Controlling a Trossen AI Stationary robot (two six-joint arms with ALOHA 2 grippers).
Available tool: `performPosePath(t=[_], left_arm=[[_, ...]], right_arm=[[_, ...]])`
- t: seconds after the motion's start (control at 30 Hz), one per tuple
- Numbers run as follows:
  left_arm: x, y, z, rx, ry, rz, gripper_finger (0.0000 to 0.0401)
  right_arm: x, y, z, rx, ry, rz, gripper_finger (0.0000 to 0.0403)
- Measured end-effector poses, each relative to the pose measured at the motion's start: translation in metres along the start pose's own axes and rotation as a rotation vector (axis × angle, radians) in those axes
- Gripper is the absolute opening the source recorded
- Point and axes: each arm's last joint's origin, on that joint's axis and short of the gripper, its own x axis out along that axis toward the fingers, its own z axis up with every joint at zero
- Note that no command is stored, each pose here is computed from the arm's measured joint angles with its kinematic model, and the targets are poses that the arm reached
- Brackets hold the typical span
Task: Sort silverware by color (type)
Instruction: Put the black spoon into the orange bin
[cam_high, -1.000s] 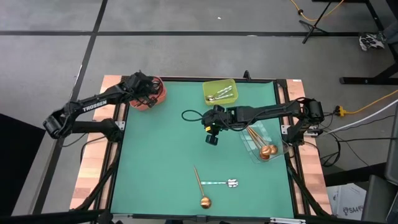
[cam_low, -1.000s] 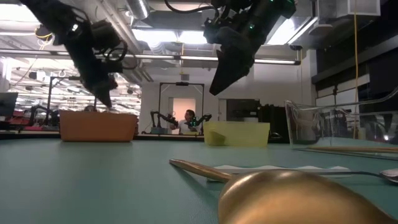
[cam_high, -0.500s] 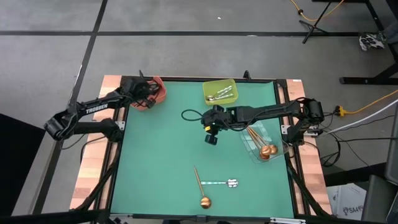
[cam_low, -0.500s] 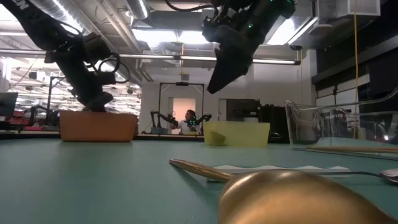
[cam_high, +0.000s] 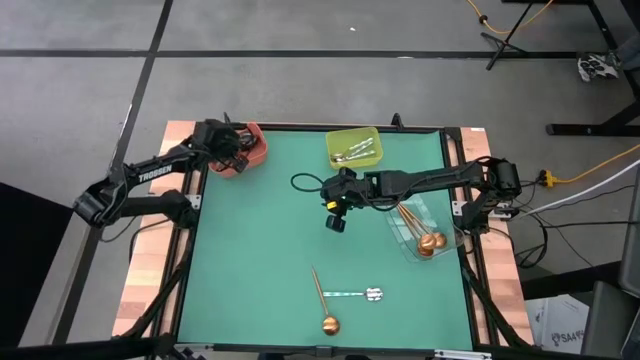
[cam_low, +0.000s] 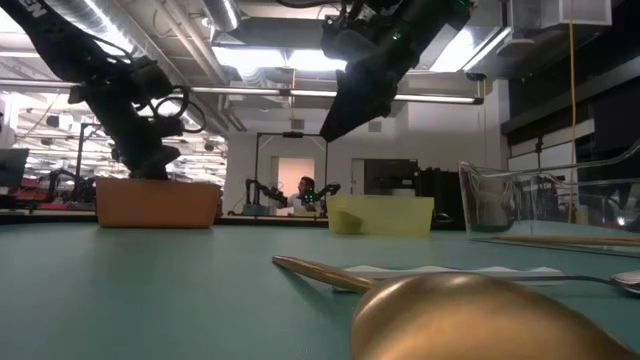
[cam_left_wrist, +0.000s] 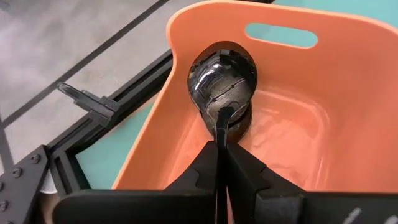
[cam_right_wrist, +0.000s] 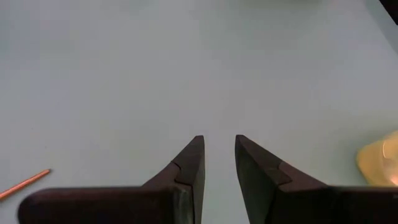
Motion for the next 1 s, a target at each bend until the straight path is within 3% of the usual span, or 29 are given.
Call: performPosePath(t=[0.33,1.0], left_arm=[[0.010,0.002,-0.005,-0.004,0.050,-0.055,0.0012],[0.014,0.001,-0.007,0.013,0.068,-0.058,0.0012]], right_arm=[[0.000,0.000,0.000,-0.001,0.000,0.000,0.0081],[0.000,0.000,0.000,-0.001,0.000,0.000,0.0081]])
